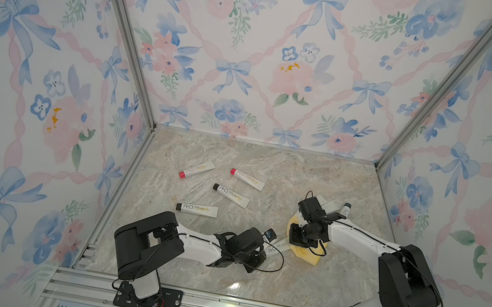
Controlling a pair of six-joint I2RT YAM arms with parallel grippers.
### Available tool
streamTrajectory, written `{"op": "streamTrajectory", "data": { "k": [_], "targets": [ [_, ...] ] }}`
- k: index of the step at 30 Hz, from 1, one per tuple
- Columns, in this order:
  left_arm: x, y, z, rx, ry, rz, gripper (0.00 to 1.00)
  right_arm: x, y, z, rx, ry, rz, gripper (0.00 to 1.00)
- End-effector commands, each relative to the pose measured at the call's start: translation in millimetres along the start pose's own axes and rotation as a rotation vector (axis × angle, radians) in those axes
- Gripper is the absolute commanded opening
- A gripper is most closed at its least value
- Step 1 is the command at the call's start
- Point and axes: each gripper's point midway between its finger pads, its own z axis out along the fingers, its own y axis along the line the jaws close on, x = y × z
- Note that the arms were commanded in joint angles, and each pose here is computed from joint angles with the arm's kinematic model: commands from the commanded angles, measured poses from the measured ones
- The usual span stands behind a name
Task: Wipe the surface of the toothpaste tube
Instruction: Wipe the dirt from the toothpaste tube, then move the toothpaste to the center of the board.
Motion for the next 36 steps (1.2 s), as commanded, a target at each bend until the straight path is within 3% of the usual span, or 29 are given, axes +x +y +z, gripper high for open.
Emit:
{"op": "streamTrajectory", "data": {
  "k": [1,7,11,14,19,25,30,31,36],
  "targets": [
    [16.5,3.8,-0.1,-0.021,0.051,0.002,0.26,29.3,-10.7,11.9,0.069,0.100,-0.004,0.13],
    [13.5,3.5,1.8,-0.020,0.049,0.001,0.26,49.1,51.8,5.6,-0.161,0.144,-0.017,0.13],
    [13.7,4.4,1.4,-0.025,0.049,0.002,0.26,60.7,67.6,3.0,-0.224,0.166,-0.025,0.13],
    [14.2,5.8,0.5,-0.033,0.048,-0.002,0.26,60.6,57.9,3.1,-0.210,0.157,-0.009,0.13],
    [18.6,10.1,1.0,-0.053,0.058,-0.013,0.27,49.7,4.2,2.7,-0.078,0.104,0.073,0.13],
    [21.6,20.5,3.8,-0.068,0.075,-0.044,0.28,39.8,-50.2,-19.8,-0.014,0.013,0.203,0.13],
    [19.0,40.6,11.4,-0.091,0.095,-0.093,0.28,37.7,-69.9,-35.2,0.009,-0.050,0.247,0.13],
    [3.7,46.3,14.1,-0.098,0.072,-0.105,0.28,37.7,-70.3,-36.4,0.008,-0.054,0.247,0.13],
    [-9.0,71.5,23.8,-0.147,0.092,-0.126,0.28,40.5,-68.5,-33.8,-0.008,-0.053,0.253,0.13]
  ]
}}
